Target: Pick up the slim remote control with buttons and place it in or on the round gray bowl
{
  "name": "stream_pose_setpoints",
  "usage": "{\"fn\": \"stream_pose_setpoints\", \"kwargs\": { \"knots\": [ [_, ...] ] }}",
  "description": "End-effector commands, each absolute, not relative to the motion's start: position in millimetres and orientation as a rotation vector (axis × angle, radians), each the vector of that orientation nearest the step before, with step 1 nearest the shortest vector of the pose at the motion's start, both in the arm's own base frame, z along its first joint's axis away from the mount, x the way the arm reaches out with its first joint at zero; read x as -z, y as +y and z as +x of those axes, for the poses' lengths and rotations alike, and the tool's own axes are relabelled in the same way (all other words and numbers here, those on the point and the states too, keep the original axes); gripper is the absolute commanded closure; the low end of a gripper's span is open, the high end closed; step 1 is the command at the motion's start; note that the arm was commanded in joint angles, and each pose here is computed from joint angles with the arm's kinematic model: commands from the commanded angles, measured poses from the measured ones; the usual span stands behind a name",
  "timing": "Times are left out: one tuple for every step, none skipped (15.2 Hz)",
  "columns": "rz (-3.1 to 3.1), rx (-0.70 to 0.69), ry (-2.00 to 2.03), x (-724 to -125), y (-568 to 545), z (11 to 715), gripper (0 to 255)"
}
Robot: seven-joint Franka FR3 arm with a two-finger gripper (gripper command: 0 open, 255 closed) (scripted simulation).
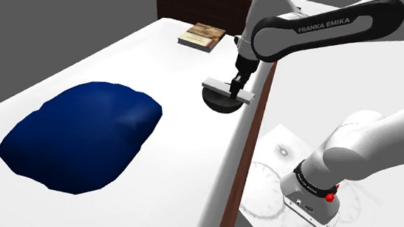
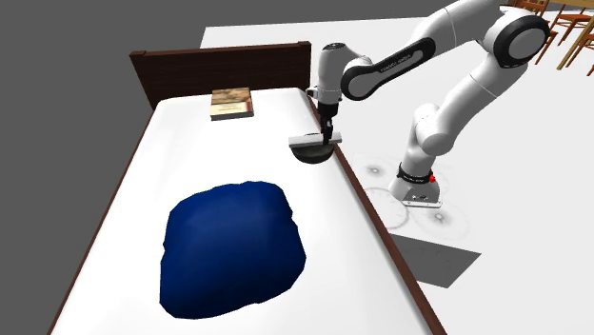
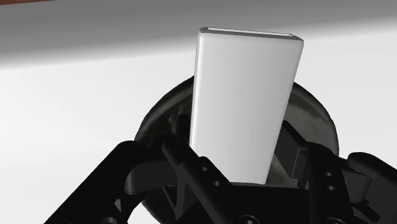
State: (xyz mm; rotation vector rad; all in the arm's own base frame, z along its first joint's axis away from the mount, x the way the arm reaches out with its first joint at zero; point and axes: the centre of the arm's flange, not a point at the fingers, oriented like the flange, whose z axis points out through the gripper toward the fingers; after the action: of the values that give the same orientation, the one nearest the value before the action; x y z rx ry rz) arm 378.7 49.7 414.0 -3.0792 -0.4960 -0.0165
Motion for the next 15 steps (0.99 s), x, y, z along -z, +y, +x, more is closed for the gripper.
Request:
{"fn": "stream_pose_setpoints", "kwargs": {
  "knots": [
    [-3.078, 0.01, -0.498, -411.8, 50.4, 378.4, 255],
    [-3.078, 0.01, -0.498, -411.8, 50.4, 378.4, 255],
    [-3.078, 0.01, -0.498, -411.5, 50.4, 378.4, 0],
    [-3.078, 0.01, -0.498, -411.5, 50.8, 378.5, 0],
    [-3.078, 0.01, -0.498, -411.6, 50.8, 378.7, 0],
    [-3.078, 0.01, -0.498, -411.6, 50.8, 378.8, 0],
    [-3.078, 0.01, -0.498, -411.6, 50.8, 378.7, 0],
    [-3.078, 0.01, -0.498, -411.8, 50.4, 378.4, 0],
    [-3.078, 0.01, -0.498, -425.0, 50.1, 378.3, 0],
    [-3.078, 0.01, -0.498, -438.2, 49.7, 378.3, 0],
    [-3.078, 0.01, -0.498, -451.4, 49.4, 378.3, 0],
    [-3.078, 0.01, -0.498, -461.8, 49.2, 378.2, 0],
    [-3.078, 0.01, -0.498, -461.8, 49.2, 378.2, 0],
    [-3.078, 0.01, -0.498, -461.8, 49.2, 378.2, 0],
    [-3.078, 0.01, -0.498, -461.8, 49.2, 378.2, 0]
  ]
}}
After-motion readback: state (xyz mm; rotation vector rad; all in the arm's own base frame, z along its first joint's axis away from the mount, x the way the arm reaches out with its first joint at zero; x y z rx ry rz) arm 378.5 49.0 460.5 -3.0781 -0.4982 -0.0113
